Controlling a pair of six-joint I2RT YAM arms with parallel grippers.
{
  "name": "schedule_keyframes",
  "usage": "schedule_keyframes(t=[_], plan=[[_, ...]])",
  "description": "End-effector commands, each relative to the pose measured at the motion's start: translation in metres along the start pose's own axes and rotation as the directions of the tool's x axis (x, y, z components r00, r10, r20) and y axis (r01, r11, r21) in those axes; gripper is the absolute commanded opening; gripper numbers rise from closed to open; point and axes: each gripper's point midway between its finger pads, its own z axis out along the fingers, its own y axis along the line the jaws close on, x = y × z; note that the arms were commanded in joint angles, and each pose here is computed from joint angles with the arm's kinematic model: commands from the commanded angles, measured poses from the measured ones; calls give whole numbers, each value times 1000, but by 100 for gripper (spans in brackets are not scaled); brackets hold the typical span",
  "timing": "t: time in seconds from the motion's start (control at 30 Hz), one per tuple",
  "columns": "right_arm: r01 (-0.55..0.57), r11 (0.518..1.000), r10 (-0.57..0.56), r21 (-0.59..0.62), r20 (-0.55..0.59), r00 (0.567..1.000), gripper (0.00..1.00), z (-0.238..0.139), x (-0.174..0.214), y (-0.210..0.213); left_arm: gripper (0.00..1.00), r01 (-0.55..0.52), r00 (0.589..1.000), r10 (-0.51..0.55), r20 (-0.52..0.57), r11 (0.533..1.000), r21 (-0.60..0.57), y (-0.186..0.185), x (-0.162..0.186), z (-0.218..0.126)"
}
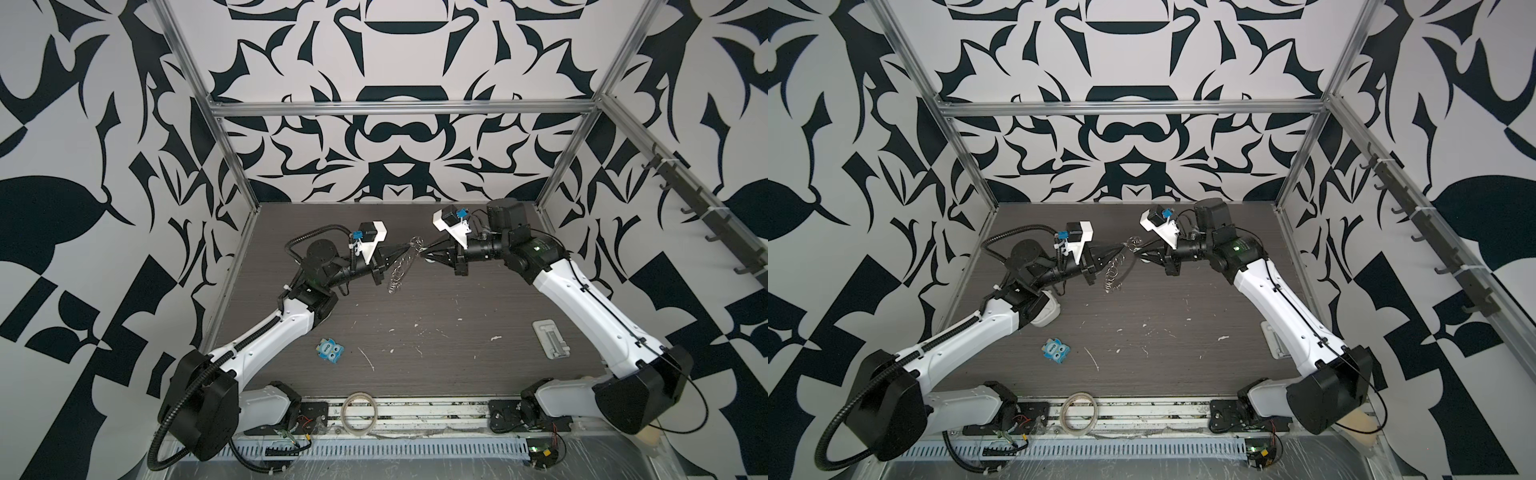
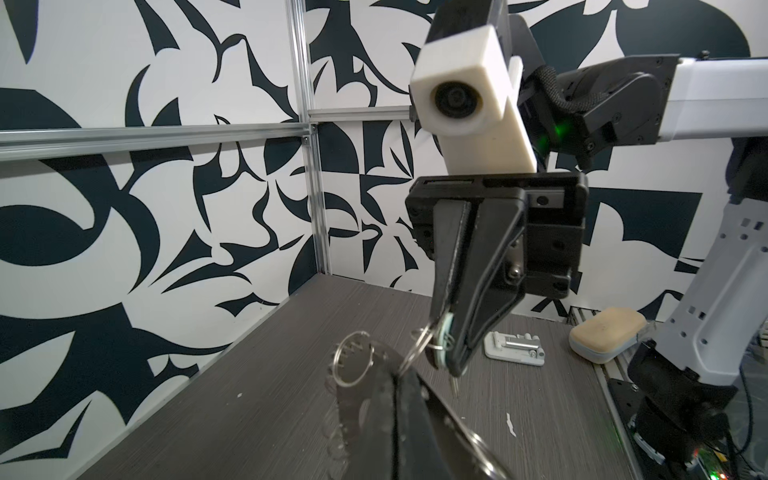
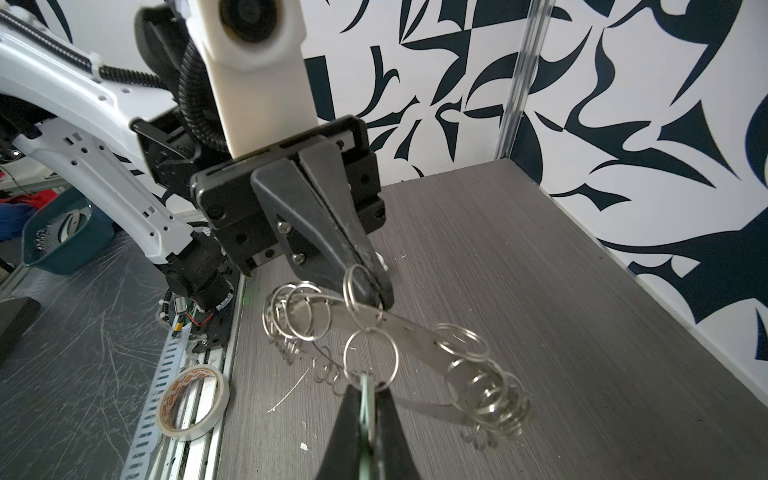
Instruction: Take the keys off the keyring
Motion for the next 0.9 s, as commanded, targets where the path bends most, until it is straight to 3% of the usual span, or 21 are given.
schedule_keyframes(t=[0.0,0.4,0.73,0.77,0.87], plan=[[64,997,-62,54,-29,998,0,-10,-9,5,0,-43,999,43,-3,998,-39,4,-8,1],[180,973,-177,142,-34,984,0,-7,-21,11,0,-59,997,52,-53,989,-136,9,8,17],[185,972,-177,143,-68,982,0,1,-14,15,0,-98,995,88,-54,973,-209,11,9,21],[183,973,-174,143,-77,982,0,3,-11,16,0,-89,995,75,-73,972,-218,14,23,26],[178,974,-167,143,-88,982,0,6,-9,19,0,-91,996,87,-27,964,-249,16,22,27]])
